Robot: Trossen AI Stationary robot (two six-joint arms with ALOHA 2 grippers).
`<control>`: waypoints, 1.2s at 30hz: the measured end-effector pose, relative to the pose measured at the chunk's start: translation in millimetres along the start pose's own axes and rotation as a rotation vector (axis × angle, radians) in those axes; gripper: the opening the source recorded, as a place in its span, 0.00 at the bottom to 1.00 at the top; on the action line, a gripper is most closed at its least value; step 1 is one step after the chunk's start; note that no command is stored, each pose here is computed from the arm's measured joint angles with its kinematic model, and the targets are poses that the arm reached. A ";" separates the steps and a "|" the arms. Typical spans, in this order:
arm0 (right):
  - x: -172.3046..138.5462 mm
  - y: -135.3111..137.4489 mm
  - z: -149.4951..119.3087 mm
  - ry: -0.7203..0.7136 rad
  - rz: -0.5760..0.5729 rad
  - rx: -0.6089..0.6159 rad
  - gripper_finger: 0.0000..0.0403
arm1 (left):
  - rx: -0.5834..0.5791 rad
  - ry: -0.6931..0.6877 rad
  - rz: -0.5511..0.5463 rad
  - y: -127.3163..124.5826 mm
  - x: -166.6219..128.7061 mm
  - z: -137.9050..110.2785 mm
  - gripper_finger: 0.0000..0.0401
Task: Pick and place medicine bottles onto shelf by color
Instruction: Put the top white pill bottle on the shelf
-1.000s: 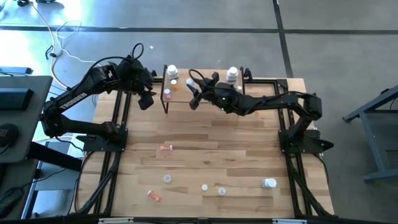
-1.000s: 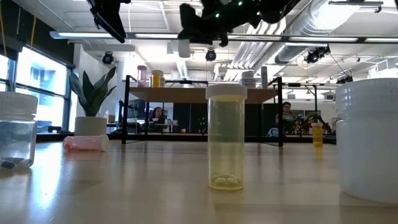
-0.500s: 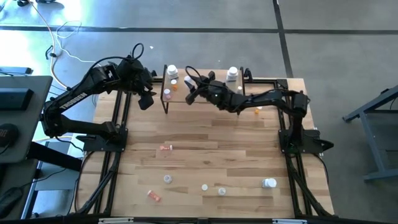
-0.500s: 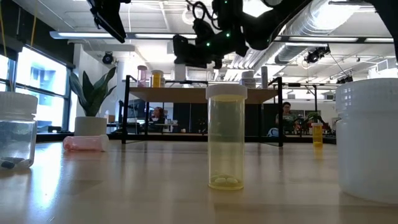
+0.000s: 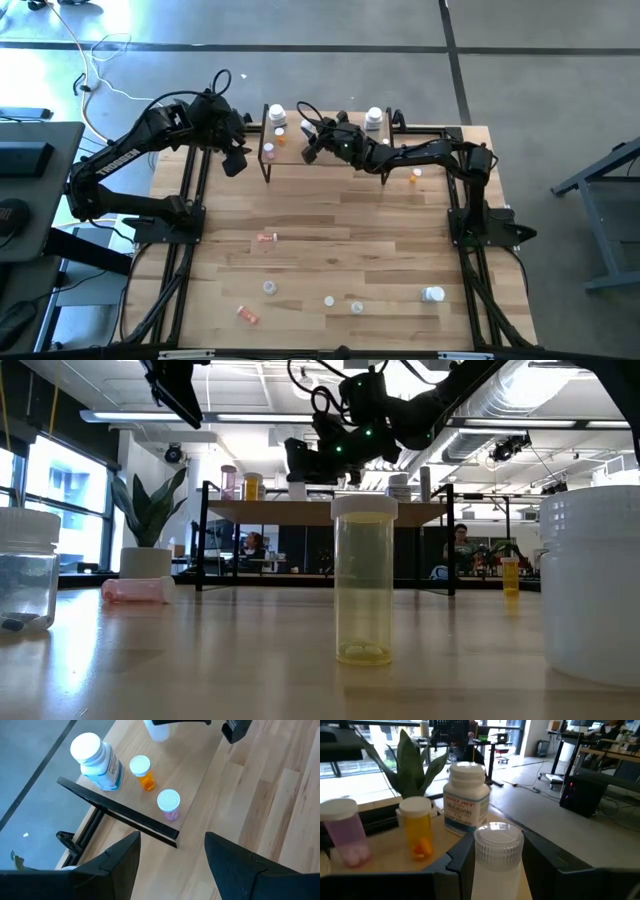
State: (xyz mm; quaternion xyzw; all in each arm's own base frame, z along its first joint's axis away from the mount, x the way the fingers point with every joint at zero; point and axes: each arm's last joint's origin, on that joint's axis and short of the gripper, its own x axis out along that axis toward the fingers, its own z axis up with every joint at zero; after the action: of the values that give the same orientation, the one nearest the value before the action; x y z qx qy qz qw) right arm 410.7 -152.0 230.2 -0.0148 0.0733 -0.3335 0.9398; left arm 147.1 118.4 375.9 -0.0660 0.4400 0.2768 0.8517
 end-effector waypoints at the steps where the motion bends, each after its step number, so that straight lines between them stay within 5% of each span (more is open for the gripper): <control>1: 0.3 -0.7 -0.8 0.008 0.003 0.003 0.29 | 0.003 0.000 0.000 0.0 0.1 0.0 0.52; 12: -0.4 -0.7 -4.6 0.055 0.004 -0.016 0.31 | 0.013 0.000 0.000 -0.1 0.0 0.0 0.52; 25: -1.2 1.8 -7.5 0.075 0.008 0.003 0.49 | 0.010 0.003 0.000 0.0 0.0 -0.3 0.52; 36: -24.5 5.5 22.6 0.064 -0.042 -0.004 0.51 | 0.004 0.031 -0.006 -0.6 -0.1 -3.0 0.52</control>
State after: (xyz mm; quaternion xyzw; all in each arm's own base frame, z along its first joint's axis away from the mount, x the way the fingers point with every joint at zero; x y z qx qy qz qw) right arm 398.6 -132.8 255.2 -0.0073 0.1037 -0.3531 0.9298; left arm 145.3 116.8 374.1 -0.0700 0.4536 0.2724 0.8457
